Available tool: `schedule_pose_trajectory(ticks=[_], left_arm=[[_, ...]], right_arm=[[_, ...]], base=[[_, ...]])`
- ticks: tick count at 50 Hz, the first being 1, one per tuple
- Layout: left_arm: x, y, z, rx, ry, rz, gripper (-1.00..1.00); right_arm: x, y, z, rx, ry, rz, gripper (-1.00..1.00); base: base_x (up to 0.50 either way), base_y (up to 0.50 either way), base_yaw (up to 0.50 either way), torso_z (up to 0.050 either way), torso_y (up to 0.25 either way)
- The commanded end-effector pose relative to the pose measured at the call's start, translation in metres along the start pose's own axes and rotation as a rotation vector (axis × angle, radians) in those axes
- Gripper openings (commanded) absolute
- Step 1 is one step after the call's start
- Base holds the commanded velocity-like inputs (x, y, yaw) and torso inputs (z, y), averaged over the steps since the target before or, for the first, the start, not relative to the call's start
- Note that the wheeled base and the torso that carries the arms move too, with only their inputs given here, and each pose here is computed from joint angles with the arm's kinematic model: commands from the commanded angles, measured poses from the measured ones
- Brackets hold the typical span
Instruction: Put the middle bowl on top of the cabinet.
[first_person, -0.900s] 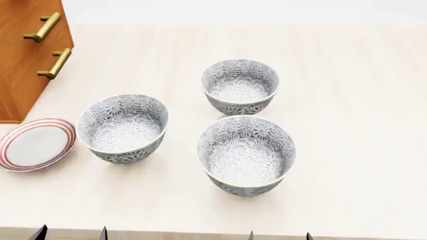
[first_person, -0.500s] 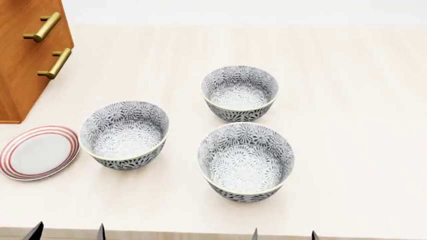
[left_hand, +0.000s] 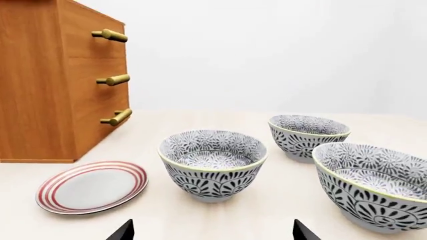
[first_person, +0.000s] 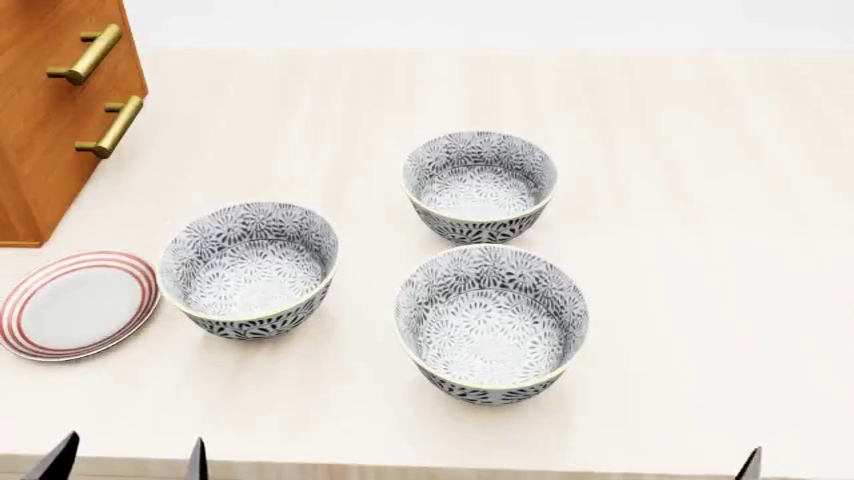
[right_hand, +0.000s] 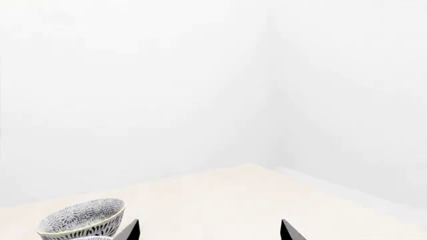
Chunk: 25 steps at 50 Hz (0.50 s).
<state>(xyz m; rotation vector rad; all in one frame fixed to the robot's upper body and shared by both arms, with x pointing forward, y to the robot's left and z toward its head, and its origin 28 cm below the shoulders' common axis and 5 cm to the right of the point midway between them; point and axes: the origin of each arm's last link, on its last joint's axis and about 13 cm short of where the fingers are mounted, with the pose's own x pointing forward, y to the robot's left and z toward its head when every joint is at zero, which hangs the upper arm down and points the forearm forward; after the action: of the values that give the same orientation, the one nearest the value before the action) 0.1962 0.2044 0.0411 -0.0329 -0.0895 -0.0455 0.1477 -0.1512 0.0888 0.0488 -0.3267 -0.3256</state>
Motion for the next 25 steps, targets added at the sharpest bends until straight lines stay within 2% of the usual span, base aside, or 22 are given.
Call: schedule_pose_trajectory(ticks=[1,6,12,16,21,25], left_arm=[[-0.004,0.000,0.009,-0.009,-0.043,-0.027,1.00],[-0.008,0.001,0.019,-0.034,-0.084,-0.035,1.00],[-0.008,0.001,0.027,-0.044,-0.110,-0.041,1.00],[-0.010,0.001,0.033,-0.053,-0.140,-0.039,1.00],[-0.019,0.002,0.064,-0.065,-0.323,0.052,1.00],[-0.024,0.008,0.084,-0.115,-0.407,0.108,1.00]], right_arm=[[-0.028,-0.037,0.055,0.005,-0.213,-0.207,1.00],[-0.037,-0.047,0.065,-0.009,-0.260,-0.255,1.00],[-0.039,-0.047,0.067,-0.029,-0.280,-0.274,1.00],[-0.037,-0.045,0.065,-0.056,-0.271,-0.274,1.00],[-0.038,-0.047,0.065,-0.046,-0.274,-0.279,1.00],[-0.040,-0.048,0.067,-0.038,-0.282,-0.287,1.00]], base=[[0.00,0.00,0.00,0.000,0.000],[0.00,0.00,0.00,0.000,0.000],[0.00,0.00,0.00,0.000,0.000],[0.00,0.39,0.00,0.000,0.000],[0.00,0.50,0.00,0.000,0.000],[0.00,0.00,0.00,0.000,0.000]])
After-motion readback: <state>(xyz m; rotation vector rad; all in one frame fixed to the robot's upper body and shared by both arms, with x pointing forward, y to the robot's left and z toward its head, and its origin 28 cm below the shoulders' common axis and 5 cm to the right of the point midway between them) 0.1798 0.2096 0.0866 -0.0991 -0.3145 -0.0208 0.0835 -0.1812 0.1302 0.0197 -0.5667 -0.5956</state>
